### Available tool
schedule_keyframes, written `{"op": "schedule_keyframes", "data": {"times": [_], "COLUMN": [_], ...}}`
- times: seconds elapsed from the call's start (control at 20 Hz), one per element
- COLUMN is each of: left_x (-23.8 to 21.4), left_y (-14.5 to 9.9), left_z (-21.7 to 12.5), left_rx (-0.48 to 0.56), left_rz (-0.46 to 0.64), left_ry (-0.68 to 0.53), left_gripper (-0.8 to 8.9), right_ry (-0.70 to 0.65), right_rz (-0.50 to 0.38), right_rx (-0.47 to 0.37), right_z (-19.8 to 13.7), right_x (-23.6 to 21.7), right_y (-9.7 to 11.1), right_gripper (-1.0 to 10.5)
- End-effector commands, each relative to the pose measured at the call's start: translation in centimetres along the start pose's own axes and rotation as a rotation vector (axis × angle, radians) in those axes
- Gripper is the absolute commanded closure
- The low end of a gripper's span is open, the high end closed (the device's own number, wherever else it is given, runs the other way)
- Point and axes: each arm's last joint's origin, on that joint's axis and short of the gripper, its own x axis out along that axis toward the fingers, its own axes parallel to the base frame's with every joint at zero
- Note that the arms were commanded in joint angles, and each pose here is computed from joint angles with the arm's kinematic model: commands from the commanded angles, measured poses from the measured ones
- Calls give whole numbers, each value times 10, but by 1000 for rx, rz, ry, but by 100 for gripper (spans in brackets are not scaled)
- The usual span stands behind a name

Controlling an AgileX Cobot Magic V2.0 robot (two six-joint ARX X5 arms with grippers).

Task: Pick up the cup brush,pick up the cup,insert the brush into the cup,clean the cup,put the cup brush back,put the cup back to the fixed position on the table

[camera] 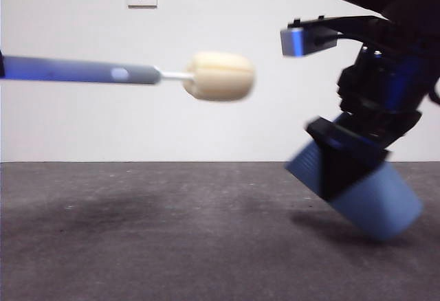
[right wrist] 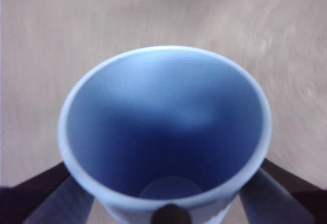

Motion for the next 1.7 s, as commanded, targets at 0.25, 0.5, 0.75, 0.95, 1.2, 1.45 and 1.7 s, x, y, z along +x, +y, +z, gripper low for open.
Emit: {"op": "schedule_keyframes", "data": {"times": [0.25, 0.5, 0.75, 0.95, 1.2, 1.45, 1.7], "left_x": [22, 26, 39, 47, 50, 50, 47], "left_y": [-6, -17, -25, -30, -35, -39, -37], "left_z": [9, 15, 24, 35, 44, 44, 31], "left_rx": [106, 165, 197, 170, 139, 128, 129], "left_rz": [-145, -182, -211, -205, -242, -241, -185], "left_ry": [71, 61, 101, 53, -22, -2, 123], "left_gripper": [822, 822, 822, 822, 822, 822, 822], "right_ry": [69, 93, 71, 36, -20, 2, 64], "right_rz": [-135, -156, -163, -146, -115, -148, -158], "right_rx": [-352, -597, -678, -779, -870, -869, -833], "right_z": [18, 22, 26, 30, 35, 34, 29], "right_x": [-16, -21, -27, -33, -38, -39, -37], "right_y": [-1, 12, 28, 45, 73, 78, 73], "right_gripper": [963, 964, 964, 964, 964, 964, 964]}}
